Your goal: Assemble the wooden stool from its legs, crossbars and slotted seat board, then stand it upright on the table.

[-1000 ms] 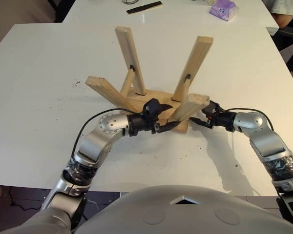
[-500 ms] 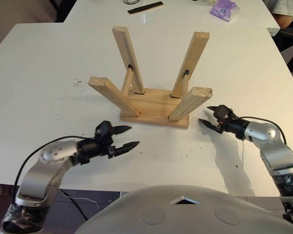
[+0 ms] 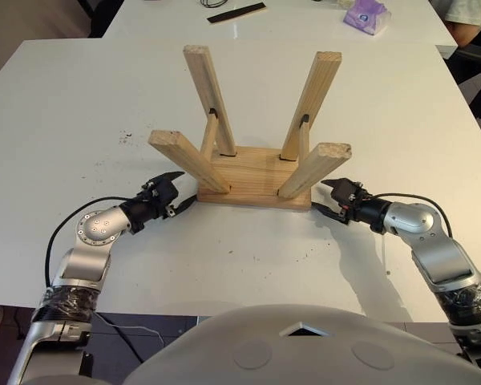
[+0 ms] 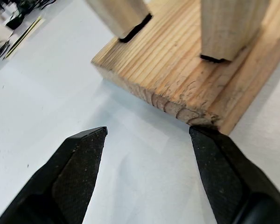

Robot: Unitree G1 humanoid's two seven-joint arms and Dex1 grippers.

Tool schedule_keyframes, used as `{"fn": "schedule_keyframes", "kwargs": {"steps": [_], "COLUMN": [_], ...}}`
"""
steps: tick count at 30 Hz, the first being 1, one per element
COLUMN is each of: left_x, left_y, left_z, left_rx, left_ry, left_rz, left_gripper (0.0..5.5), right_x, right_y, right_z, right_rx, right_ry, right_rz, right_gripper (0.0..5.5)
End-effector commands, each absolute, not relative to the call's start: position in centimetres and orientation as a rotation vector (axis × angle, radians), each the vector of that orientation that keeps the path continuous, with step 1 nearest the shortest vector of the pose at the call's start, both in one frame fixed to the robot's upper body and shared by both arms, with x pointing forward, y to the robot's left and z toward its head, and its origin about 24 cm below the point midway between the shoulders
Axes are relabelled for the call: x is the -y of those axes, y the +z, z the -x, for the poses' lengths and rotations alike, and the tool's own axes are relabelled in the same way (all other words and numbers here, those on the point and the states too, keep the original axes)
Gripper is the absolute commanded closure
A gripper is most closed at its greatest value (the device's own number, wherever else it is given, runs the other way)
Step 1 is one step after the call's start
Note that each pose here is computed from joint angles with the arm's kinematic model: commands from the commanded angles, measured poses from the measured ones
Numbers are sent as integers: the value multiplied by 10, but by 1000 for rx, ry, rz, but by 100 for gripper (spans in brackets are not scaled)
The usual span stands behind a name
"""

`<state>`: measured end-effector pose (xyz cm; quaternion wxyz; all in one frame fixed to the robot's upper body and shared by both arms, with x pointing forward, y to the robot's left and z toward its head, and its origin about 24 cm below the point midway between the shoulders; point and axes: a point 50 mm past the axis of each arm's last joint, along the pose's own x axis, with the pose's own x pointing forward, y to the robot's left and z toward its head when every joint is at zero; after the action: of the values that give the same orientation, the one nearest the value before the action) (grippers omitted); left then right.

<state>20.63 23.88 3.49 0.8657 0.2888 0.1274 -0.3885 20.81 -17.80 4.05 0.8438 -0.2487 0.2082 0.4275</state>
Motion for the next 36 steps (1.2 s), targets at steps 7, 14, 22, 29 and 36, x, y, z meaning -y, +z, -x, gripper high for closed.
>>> {"fn": "schedule_keyframes", "kwargs": {"steps": [7,14,22,29,36], "left_x": [-184,-188,-192,-207,-231], "left_y": [111,139,156,150,121], "left_z": [-175,-155,-144,-140,-151], "left_rx": [-77,-123,-183,-304,-388], "left_ry": [-1039,-1068,-1114,-1119,-1013], "left_rz": [-302,-249,-206,-239,-373], "left_gripper": [221,221,221,221,221], "right_x": [163,167,174,187,229], "right_y": [96,141,159,147,112], "right_z": [-175,-152,-141,-141,-166], "right_rx": [-366,-337,-351,-433,-517], "right_ry": [1130,1206,1229,1205,1045], "right_rz": [293,247,246,244,366], "right_gripper": [248,248,248,248,248]}}
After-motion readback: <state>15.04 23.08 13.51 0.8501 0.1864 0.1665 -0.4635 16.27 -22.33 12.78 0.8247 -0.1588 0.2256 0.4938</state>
